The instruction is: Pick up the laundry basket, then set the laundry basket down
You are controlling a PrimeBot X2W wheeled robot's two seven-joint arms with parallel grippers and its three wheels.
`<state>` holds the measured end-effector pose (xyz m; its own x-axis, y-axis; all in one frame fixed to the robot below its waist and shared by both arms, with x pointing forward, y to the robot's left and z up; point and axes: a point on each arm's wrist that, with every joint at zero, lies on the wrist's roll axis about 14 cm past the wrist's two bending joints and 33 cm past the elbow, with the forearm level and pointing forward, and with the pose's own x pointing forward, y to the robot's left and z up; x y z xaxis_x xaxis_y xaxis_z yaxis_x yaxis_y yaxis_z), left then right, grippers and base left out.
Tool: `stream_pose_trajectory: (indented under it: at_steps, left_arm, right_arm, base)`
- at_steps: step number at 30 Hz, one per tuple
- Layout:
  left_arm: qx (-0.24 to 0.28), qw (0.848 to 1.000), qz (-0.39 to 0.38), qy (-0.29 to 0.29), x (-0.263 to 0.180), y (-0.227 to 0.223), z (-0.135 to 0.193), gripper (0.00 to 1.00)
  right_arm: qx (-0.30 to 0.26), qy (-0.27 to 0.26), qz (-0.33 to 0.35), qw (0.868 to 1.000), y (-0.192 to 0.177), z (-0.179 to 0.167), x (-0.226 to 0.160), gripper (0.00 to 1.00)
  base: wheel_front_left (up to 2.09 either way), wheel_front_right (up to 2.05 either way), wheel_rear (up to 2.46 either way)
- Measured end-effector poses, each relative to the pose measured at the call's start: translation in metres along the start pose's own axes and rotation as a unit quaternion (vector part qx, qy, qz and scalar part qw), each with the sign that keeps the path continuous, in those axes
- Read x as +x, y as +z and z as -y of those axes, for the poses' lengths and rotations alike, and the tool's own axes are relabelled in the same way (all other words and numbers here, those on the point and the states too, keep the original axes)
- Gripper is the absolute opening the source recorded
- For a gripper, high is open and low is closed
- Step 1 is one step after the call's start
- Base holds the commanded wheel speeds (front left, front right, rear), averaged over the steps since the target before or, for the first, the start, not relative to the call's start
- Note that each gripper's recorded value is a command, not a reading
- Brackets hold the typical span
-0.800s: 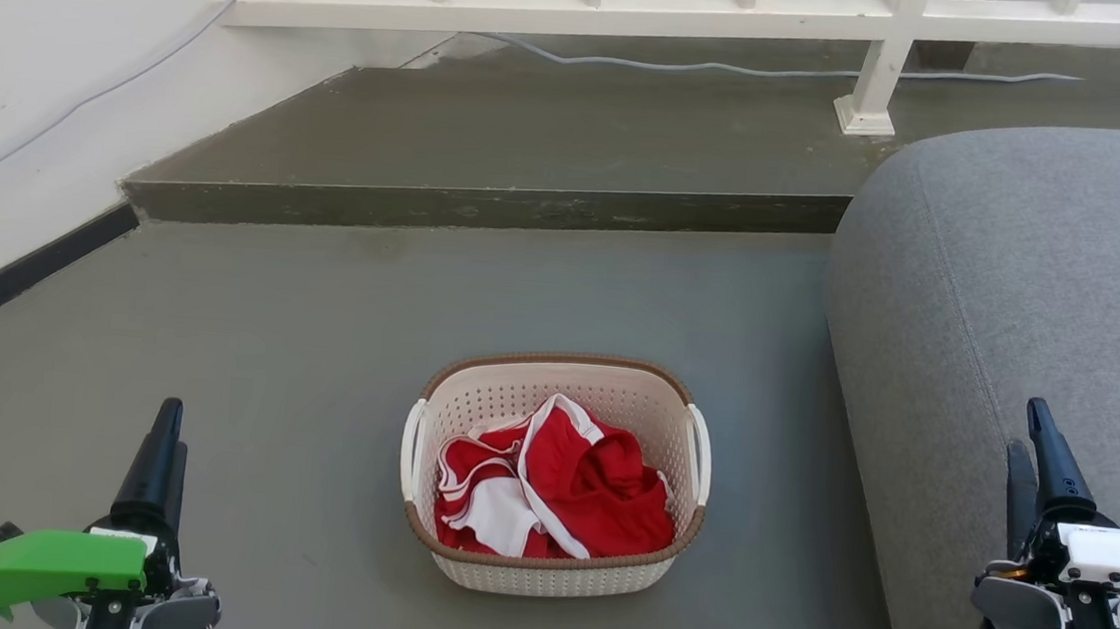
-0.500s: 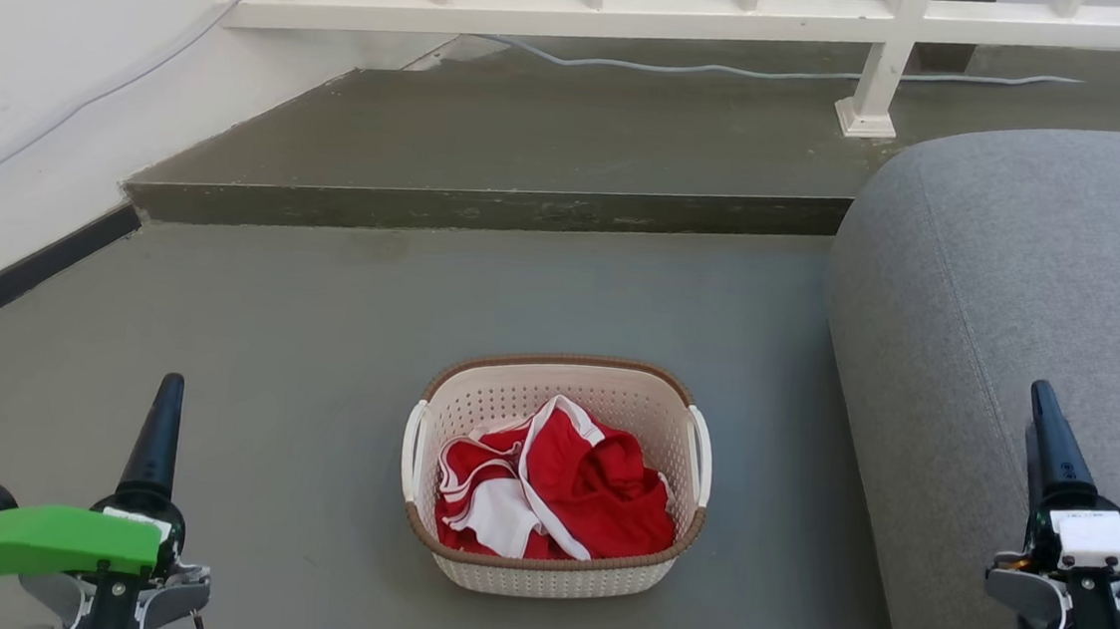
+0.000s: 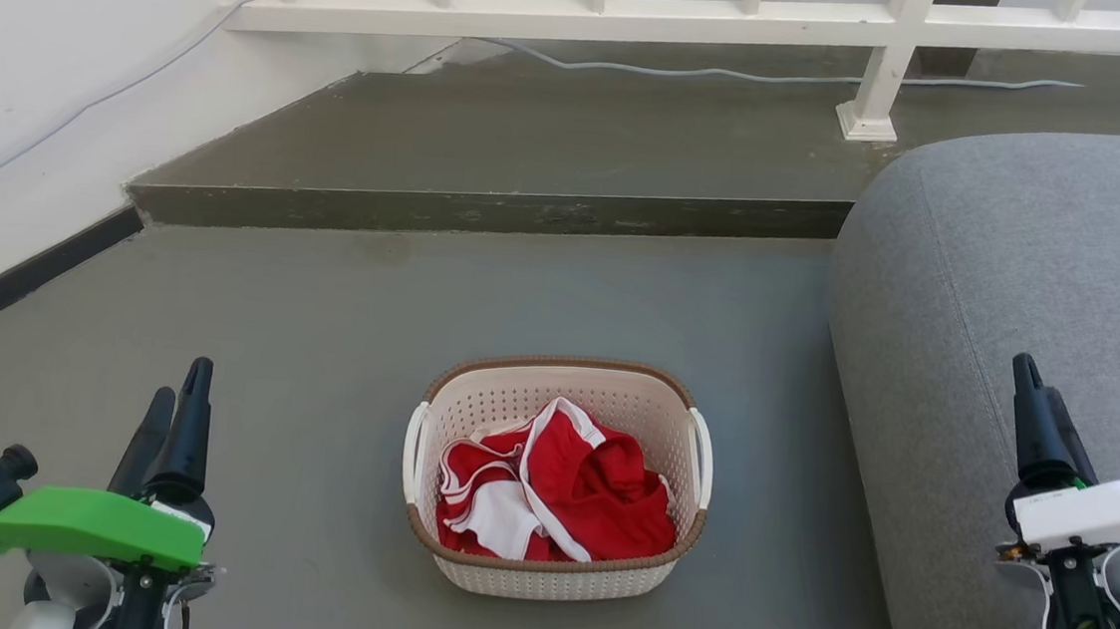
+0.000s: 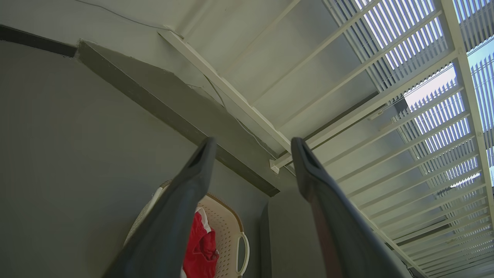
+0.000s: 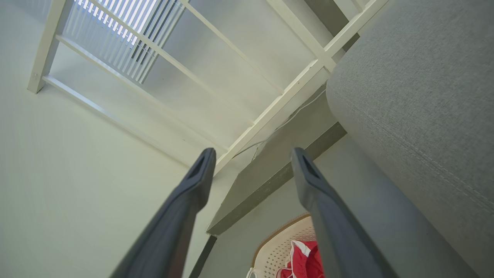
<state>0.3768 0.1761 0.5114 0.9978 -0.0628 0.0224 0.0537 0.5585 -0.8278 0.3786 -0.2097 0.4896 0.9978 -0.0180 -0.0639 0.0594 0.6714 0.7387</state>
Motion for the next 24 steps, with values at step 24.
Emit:
stream_pose_trajectory:
  at_steps: [24]
  left_arm:
    - [0.237,0.971,-0.018,-0.037,0.001,-0.02,0.019,1.0]
  right_arm:
    - [-0.235,0.035,-0.026,0.971,-0.03,-0.018,-0.002,1.0]
  base:
    - [0.0,0.0,0.0]
